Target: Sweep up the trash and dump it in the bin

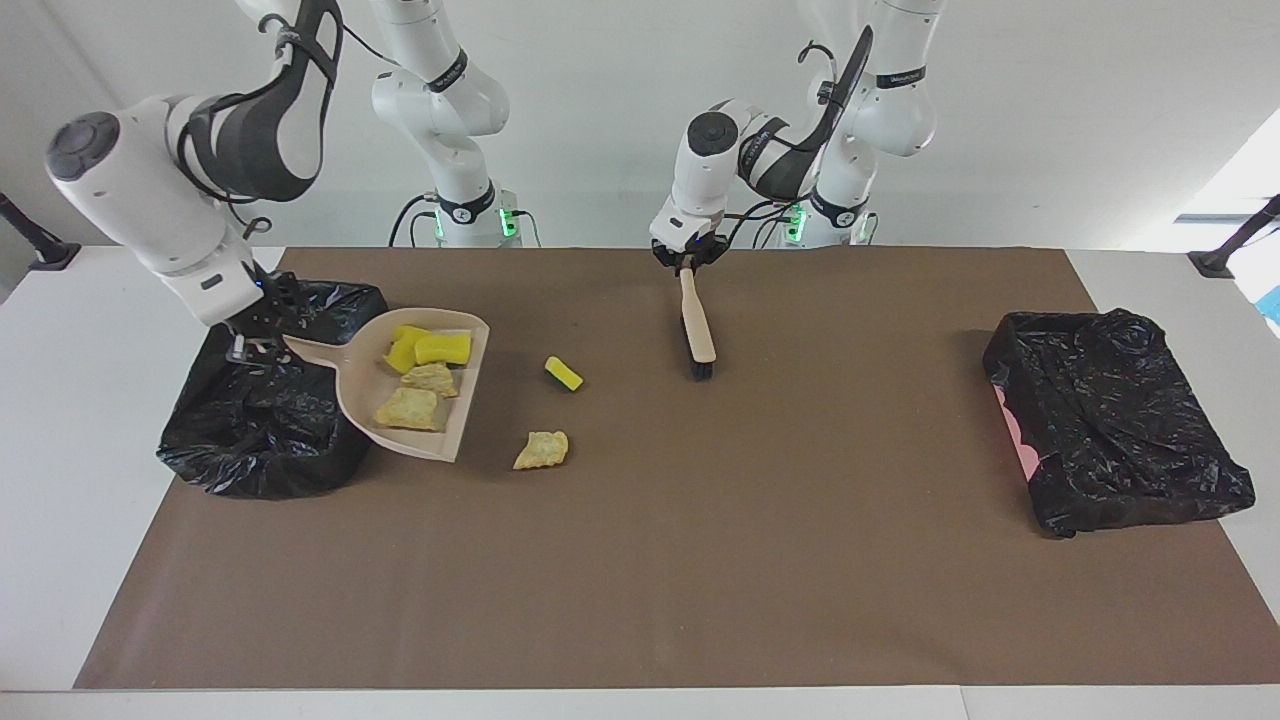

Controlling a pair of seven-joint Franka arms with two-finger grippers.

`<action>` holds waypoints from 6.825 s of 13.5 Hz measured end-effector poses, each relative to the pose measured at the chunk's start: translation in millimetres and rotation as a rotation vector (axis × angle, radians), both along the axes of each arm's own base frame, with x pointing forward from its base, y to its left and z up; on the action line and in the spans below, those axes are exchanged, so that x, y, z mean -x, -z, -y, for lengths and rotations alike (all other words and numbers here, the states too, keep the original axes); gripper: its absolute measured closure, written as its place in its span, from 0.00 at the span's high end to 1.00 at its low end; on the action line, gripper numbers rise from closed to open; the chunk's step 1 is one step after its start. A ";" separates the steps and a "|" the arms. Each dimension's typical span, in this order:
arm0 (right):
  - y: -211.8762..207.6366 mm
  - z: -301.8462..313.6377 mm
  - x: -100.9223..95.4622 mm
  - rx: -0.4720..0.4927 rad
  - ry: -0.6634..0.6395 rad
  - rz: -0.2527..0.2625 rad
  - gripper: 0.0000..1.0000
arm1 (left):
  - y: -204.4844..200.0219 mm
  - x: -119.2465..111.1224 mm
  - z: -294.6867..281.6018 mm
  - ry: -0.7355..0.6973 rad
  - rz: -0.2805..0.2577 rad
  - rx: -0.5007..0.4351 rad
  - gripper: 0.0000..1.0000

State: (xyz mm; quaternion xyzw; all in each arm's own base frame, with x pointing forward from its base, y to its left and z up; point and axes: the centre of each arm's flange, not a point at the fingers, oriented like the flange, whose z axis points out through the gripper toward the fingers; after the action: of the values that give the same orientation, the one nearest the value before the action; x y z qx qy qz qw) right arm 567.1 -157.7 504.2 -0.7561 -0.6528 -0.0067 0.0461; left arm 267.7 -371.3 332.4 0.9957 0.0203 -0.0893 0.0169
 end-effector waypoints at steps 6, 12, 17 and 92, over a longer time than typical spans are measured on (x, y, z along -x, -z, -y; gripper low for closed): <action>-17.1 117.5 42.3 0.098 -0.047 0.000 0.33 | 3.7 -11.5 -6.6 -0.054 -0.006 -0.007 0.63; -28.5 150.6 51.3 0.349 -0.120 -0.072 0.33 | -26.1 -86.2 -51.3 -0.186 0.035 -0.010 1.00; -33.3 110.7 27.3 0.516 -0.223 -0.129 0.33 | -51.2 -134.0 -89.8 -0.252 0.087 0.004 1.00; 140.9 -549.6 31.0 -0.046 1.469 -0.031 0.92 | -320.4 -229.2 -342.9 0.111 0.160 -0.016 1.00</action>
State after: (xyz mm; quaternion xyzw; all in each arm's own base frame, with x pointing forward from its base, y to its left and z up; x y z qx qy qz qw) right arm 536.1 391.9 363.3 -0.9975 0.0232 -0.0387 0.0550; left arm 496.9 -28.4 652.8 0.9993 -0.0356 -0.0102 0.0053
